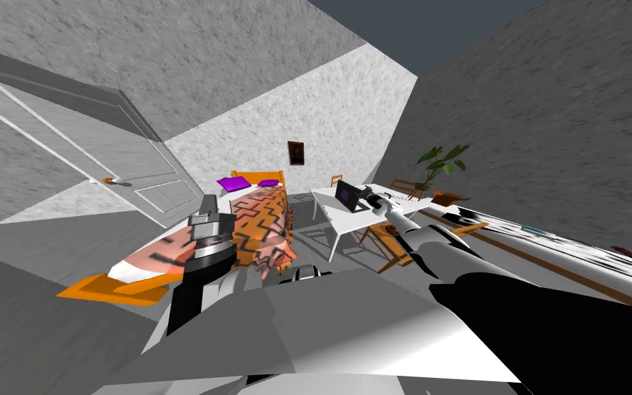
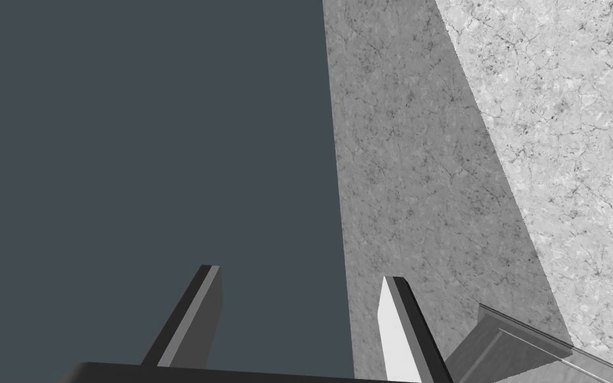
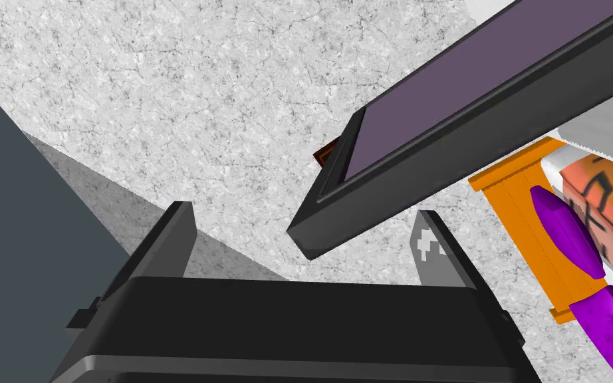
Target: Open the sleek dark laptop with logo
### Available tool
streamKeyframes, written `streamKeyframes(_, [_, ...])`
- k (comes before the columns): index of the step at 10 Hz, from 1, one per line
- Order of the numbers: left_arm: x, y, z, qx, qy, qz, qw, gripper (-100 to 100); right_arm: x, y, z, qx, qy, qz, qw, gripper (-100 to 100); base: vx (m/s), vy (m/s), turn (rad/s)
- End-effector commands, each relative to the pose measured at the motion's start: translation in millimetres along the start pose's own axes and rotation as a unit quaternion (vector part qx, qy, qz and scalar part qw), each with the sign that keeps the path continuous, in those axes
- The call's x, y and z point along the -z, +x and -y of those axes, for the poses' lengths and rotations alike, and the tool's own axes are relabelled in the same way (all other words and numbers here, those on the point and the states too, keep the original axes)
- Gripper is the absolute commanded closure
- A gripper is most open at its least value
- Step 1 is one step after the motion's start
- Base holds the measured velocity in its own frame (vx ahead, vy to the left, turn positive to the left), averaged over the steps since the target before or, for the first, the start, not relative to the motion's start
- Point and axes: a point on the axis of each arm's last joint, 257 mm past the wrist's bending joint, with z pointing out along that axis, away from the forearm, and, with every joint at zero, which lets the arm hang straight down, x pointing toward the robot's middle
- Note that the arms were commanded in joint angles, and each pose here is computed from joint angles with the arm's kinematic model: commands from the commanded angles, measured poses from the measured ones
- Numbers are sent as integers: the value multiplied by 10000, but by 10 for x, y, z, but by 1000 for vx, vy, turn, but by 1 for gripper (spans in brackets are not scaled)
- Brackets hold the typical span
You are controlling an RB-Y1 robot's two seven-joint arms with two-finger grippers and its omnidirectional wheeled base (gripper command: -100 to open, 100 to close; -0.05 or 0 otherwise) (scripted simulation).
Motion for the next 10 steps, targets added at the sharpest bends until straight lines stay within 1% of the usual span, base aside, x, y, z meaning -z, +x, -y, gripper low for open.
streamKeyframes(1, [-1,1,1,1,1,0,10000,0,12,166,230,25,304,-223,9993,-100,-93,-120,339])
streamKeyframes(2, [0,0,0,0,1,0,10000,0,39,329,318,107,455,-469,9978,-100,-161,-125,457])
streamKeyframes(3, [-1,1,1,1,1,-1,10000,0,54,334,427,41,572,-469,9973,-100,-147,-120,290])
streamKeyframes(4, [0,0,0,0,0,0,10000,0,94,504,505,129,706,-728,9948,-100,-163,-120,382])
streamKeyframes(5, [-1,1,0,1,1,-1,10000,0,114,514,603,44,814,-732,9940,-100,-137,-117,276])
streamKeyframes(6, [0,0,0,0,0,0,10000,0,159,688,638,123,901,-1000,9908,-100,-166,-113,300])
streamKeyframes(7, [0,0,0,0,1,-1,10000,0,165,692,665,129,927,-1005,9905,-100,-152,-94,402])
streamKeyframes(8, [0,0,0,0,0,-1,10000,0,188,706,752,36,1027,-1010,9896,-100,-60,-47,112])
streamKeyframes(9, [1,-1,0,-1,-1,0,10000,0,247,887,787,118,1106,-1291,9854,-100,-118,-49,249])
streamKeyframes(10, [0,0,0,0,1,0,10000,0,277,907,878,12,1214,-1300,9841,-100,-130,-67,301])
